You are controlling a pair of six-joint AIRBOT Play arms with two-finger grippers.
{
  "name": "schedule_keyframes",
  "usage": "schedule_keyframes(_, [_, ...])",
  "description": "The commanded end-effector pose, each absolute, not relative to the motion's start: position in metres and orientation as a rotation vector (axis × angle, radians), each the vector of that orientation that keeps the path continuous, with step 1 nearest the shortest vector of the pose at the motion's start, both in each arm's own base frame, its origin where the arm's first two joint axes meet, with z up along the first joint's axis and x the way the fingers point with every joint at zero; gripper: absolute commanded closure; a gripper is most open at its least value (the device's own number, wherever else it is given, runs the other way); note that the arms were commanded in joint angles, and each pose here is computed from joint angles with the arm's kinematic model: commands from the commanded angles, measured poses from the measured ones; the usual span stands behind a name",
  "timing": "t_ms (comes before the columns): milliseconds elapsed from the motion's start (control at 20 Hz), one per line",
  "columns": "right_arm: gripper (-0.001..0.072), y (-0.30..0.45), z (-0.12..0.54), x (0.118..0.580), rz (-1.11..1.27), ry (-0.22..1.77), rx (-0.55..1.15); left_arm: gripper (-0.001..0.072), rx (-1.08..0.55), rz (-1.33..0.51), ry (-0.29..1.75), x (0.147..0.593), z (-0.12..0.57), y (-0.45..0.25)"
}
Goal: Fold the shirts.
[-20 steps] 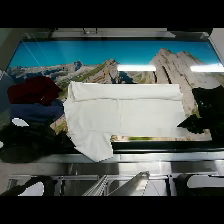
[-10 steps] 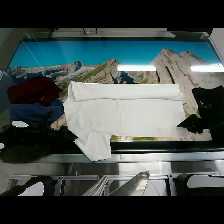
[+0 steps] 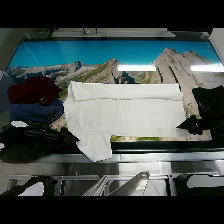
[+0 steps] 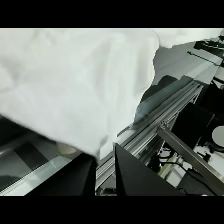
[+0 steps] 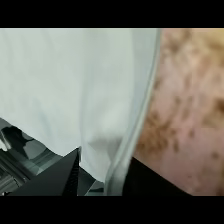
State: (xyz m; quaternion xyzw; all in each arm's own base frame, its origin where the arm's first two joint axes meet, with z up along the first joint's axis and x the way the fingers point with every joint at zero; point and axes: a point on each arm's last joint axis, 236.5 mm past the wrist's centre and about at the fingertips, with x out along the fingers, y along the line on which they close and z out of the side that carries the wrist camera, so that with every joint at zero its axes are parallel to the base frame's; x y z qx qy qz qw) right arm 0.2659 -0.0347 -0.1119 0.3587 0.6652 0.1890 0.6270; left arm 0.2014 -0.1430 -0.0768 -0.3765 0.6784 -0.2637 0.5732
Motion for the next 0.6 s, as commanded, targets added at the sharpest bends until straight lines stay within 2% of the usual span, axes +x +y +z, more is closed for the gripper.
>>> schedule_keyframes(0, [0.0391,-0.032,-0.108,0.264,0.45,1.53,0.835,0.0579,-0.862,-0.625,1.577,0.202,-0.079,-0.142])
schedule_keyframes(200, [0.039,-0.035,-0.113,0.255,0.442,1.563,0.814,0.0579,-0.824,-0.623,1.577,0.201,-0.083,-0.138])
schedule_keyframes(400, [0.039,-0.039,-0.114,0.25,0.416,1.537,0.892,0.0586,-0.791,-0.569,1.545,0.211,-0.094,-0.131])
schedule_keyframes(450, [0.0391,-0.04,-0.113,0.25,0.411,1.528,0.907,0.0676,-0.79,-0.583,1.526,0.214,-0.092,-0.132])
schedule_keyframes(550, [0.0395,-0.041,-0.109,0.245,0.408,1.54,0.943,0.0676,-0.781,-0.597,1.522,0.213,-0.091,-0.133])
